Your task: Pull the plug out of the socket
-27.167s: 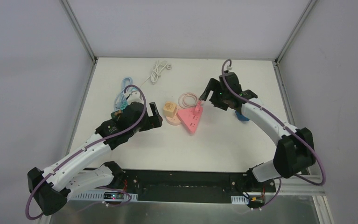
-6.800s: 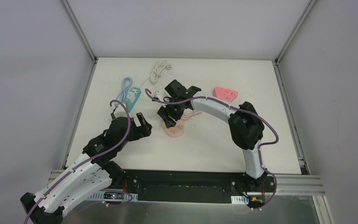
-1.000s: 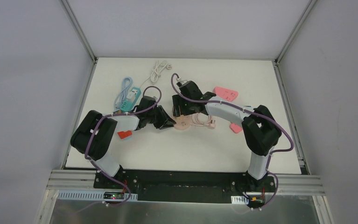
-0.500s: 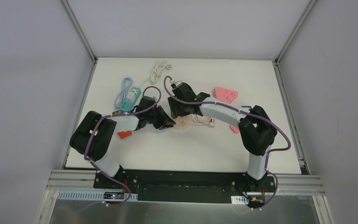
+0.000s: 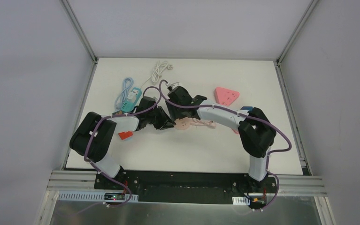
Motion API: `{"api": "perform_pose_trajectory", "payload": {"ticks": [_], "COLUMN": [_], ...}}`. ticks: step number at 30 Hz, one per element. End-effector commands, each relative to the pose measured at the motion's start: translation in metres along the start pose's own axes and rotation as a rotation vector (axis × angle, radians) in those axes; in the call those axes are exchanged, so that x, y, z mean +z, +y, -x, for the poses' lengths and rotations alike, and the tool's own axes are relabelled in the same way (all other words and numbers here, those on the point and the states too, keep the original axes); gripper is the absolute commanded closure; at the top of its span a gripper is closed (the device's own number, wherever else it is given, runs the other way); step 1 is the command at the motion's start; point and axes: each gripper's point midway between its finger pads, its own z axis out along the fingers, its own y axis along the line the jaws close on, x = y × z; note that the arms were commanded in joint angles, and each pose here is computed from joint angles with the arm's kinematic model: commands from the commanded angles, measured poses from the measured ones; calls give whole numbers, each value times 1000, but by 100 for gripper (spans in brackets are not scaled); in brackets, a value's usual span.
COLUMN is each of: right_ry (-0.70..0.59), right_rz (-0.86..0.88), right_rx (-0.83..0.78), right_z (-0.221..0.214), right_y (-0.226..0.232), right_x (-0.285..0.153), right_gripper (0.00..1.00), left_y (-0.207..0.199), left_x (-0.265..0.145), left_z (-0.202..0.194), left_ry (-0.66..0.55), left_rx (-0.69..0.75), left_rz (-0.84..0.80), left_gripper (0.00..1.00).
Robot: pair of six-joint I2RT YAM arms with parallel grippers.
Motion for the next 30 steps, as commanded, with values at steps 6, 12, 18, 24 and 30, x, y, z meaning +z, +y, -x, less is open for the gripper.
{"api": "perform_pose_trajectory", "payload": {"ticks": [6, 12, 18, 24, 30], "right_ry": [-78, -42, -89, -61, -26], "right_rz": [402, 153, 333, 415, 133], "right_rx": [250, 62, 200, 285, 77], "right_z": [43, 20, 47, 49, 24], "right_y": [38, 36, 36, 35, 30], "right_x": [-48, -24, -47, -49, -25], "right_gripper": [100, 100, 100, 100, 100], "left_y": [124, 123, 125, 126, 128], "left_x": [-4, -2, -3, -3, -2], "left_z": [-31, -31, -32, -33, -33], "left_ry": [39, 43, 43, 41, 46], "left_rx": [3, 0, 1, -3, 0], "left_rz": [443, 440, 444, 443, 454], "left_gripper": [81, 81, 81, 81, 81]}}
